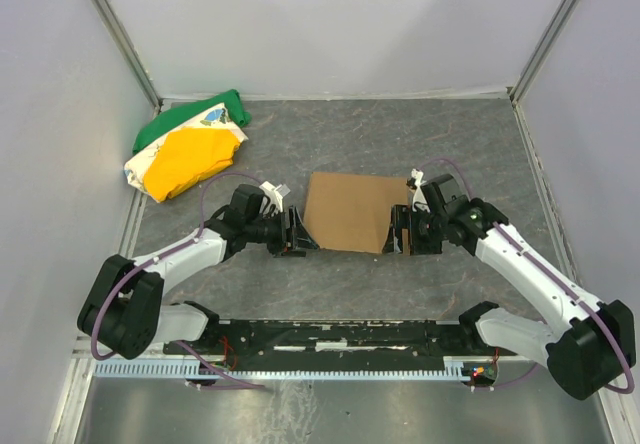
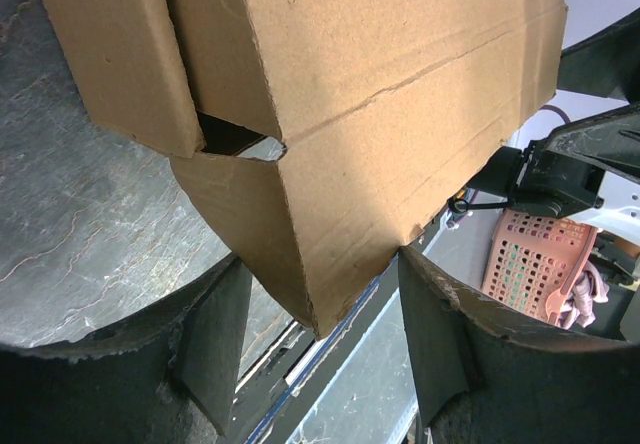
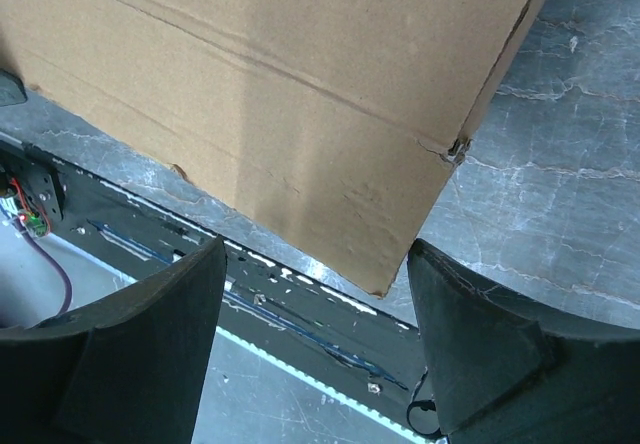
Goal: Fold the paper box
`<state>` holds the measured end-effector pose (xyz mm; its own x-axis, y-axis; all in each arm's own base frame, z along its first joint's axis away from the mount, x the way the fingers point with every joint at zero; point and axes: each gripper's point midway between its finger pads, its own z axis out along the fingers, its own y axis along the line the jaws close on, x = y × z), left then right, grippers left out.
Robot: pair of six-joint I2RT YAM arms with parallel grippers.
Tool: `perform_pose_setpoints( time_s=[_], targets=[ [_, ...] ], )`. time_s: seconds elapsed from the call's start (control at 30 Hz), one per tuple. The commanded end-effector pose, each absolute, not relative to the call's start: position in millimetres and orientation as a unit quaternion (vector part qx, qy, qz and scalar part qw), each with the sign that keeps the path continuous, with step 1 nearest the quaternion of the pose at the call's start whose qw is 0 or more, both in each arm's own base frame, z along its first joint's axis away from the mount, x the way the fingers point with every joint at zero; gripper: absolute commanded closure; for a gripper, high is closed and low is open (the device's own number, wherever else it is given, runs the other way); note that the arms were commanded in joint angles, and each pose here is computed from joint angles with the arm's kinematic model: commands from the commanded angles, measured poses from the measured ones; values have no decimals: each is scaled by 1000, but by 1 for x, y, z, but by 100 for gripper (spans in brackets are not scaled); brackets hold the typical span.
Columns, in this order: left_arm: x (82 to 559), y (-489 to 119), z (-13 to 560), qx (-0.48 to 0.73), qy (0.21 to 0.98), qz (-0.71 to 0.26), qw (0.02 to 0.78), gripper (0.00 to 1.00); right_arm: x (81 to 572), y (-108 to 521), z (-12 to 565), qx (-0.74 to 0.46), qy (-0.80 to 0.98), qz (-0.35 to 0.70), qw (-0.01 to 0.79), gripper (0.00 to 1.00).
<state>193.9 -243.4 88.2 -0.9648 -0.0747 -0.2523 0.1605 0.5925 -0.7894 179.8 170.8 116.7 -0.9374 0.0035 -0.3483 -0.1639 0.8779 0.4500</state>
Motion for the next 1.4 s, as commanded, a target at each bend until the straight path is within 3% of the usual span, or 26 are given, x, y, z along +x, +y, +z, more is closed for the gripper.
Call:
perform_pose_setpoints(
  time_s=[0.0, 1.1, 1.2, 1.37],
  targets=[
    [203, -252, 113, 51, 864, -475, 159, 33, 191, 182, 150, -59, 938, 272, 206, 19],
    [203, -251, 110, 55, 869, -467, 153, 33, 178, 161, 129, -82, 955, 219, 184, 19],
    [204, -252, 112, 56, 868, -469, 154, 33, 180, 156, 137, -79, 951, 214, 209, 18],
    [209, -253, 120, 48, 863, -474, 168, 33, 190, 132, 153, -32, 929, 188, 317, 21]
  ],
)
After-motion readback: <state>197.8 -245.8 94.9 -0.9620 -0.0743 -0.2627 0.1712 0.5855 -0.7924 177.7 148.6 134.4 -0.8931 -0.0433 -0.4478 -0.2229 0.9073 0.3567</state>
